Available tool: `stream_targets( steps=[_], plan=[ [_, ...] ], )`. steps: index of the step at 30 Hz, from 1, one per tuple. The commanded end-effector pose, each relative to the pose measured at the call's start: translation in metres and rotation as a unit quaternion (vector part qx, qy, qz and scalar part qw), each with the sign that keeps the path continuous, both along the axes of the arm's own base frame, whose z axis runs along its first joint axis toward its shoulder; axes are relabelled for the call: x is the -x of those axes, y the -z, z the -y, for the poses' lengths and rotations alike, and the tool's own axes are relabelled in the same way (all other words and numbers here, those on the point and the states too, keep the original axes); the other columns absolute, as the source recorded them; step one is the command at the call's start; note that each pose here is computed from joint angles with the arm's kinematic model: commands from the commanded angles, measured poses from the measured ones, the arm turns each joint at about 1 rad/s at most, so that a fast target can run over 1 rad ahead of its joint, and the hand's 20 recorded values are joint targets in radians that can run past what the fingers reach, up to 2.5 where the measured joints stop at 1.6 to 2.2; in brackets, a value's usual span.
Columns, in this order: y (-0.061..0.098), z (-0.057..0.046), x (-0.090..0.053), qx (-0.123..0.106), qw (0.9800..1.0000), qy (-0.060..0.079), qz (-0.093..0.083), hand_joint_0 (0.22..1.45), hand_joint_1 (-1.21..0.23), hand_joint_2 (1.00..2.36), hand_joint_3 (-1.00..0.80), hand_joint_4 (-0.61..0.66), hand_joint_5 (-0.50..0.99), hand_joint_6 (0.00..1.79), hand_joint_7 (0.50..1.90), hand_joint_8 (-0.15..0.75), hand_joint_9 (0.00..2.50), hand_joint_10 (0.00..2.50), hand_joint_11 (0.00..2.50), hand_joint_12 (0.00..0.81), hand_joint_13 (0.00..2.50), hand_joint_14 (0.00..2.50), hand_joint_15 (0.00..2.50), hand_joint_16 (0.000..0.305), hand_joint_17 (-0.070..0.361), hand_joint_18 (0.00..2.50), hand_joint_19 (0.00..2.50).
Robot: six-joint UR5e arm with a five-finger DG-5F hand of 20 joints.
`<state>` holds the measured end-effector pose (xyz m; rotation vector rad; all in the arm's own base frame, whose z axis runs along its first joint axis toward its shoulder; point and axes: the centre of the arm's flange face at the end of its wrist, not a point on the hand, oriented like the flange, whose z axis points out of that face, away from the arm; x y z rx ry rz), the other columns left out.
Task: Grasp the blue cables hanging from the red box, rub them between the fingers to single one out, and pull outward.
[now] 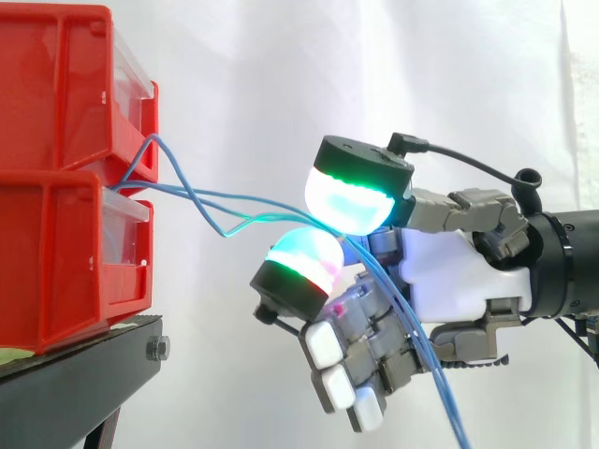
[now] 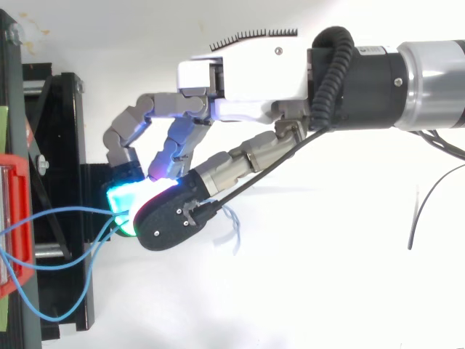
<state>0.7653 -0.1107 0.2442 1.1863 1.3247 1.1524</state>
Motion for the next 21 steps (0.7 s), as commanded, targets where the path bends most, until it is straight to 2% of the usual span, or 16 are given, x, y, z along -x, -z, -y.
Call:
stream_targets(
  steps=[1,2,4,5,6,7,8,9,10,11,17,18,21],
  plan=[
    [0.008,-0.002,0.01,-0.022,0.9987,-0.007,-0.045,0.53,-0.63,1.01,-0.3,0.06,-0.11,0.81,1.15,0.244,0.97,0.01,0.36,0.371,0.85,0.02,0.61,0.047,0.105,0.7,0.66],
    [0.01,-0.004,0.014,-0.035,0.9974,-0.013,-0.062,0.53,-0.64,1.01,-0.31,0.06,-0.11,0.81,1.16,0.247,0.98,0.01,0.36,0.369,0.85,0.02,0.61,0.046,0.104,0.7,0.67],
    [0.013,-0.005,0.017,-0.05,0.9954,-0.018,-0.079,0.54,-0.65,1.01,-0.3,0.07,-0.11,0.82,1.16,0.245,0.98,0.01,0.36,0.363,0.85,0.02,0.61,0.046,0.103,0.7,0.67],
    [0.015,-0.008,0.021,-0.065,0.9929,-0.025,-0.096,0.54,-0.66,1.01,-0.3,0.07,-0.11,0.82,1.15,0.248,0.98,0.01,0.36,0.364,0.85,0.02,0.6,0.046,0.103,0.71,0.67],
    [0.016,-0.009,0.023,-0.072,0.9916,-0.027,-0.104,0.55,-0.66,1.01,-0.29,0.08,-0.11,0.82,1.15,0.245,0.98,0.01,0.37,0.364,0.85,0.02,0.61,0.045,0.102,0.71,0.67],
    [0.019,-0.01,0.029,-0.086,0.9876,-0.033,-0.127,0.55,-0.67,1.01,-0.29,0.08,-0.11,0.83,1.15,0.248,0.98,0.01,0.37,0.363,0.85,0.02,0.6,0.045,0.102,0.71,0.67],
    [0.02,-0.01,0.031,-0.089,0.9863,-0.034,-0.135,0.55,-0.67,1.01,-0.29,0.08,-0.11,0.82,1.16,0.247,0.98,0.01,0.38,0.361,0.85,0.02,0.61,0.045,0.101,0.71,0.67],
    [0.02,-0.01,0.035,-0.095,0.9837,-0.038,-0.148,0.56,-0.68,1.01,-0.29,0.08,-0.11,0.83,1.15,0.246,0.98,0.01,0.37,0.362,0.85,0.02,0.61,0.045,0.101,0.71,0.67],
    [0.021,-0.009,0.037,-0.097,0.9819,-0.039,-0.158,0.56,-0.68,1.01,-0.29,0.08,-0.11,0.83,1.15,0.247,0.98,0.01,0.38,0.363,0.85,0.02,0.61,0.045,0.101,0.71,0.67],
    [0.016,-0.006,0.042,-0.098,0.9804,-0.037,-0.167,0.56,-0.69,1.01,-0.29,0.09,-0.11,0.83,1.18,0.25,0.98,0.01,0.38,0.363,0.86,0.02,0.61,0.045,0.1,0.71,0.67],
    [-0.001,-0.005,0.048,-0.097,0.98,-0.034,-0.17,0.57,-0.75,1.01,-0.3,0.11,-0.14,0.86,1.13,0.258,0.96,0.01,0.43,0.362,0.85,0.02,0.62,0.044,0.099,0.72,0.66],
    [-0.006,-0.005,0.049,-0.096,0.9806,-0.033,-0.168,0.58,-0.76,1.01,-0.3,0.11,-0.14,0.86,1.13,0.26,0.96,0.01,0.42,0.363,0.85,0.02,0.62,0.044,0.1,0.72,0.66],
    [-0.007,-0.004,0.049,-0.097,0.9808,-0.031,-0.167,0.58,-0.78,1.01,-0.35,0.11,-0.14,0.87,1.11,0.262,0.96,0.01,0.44,0.36,0.85,0.02,0.62,0.044,0.099,0.72,0.65]
  ],
)
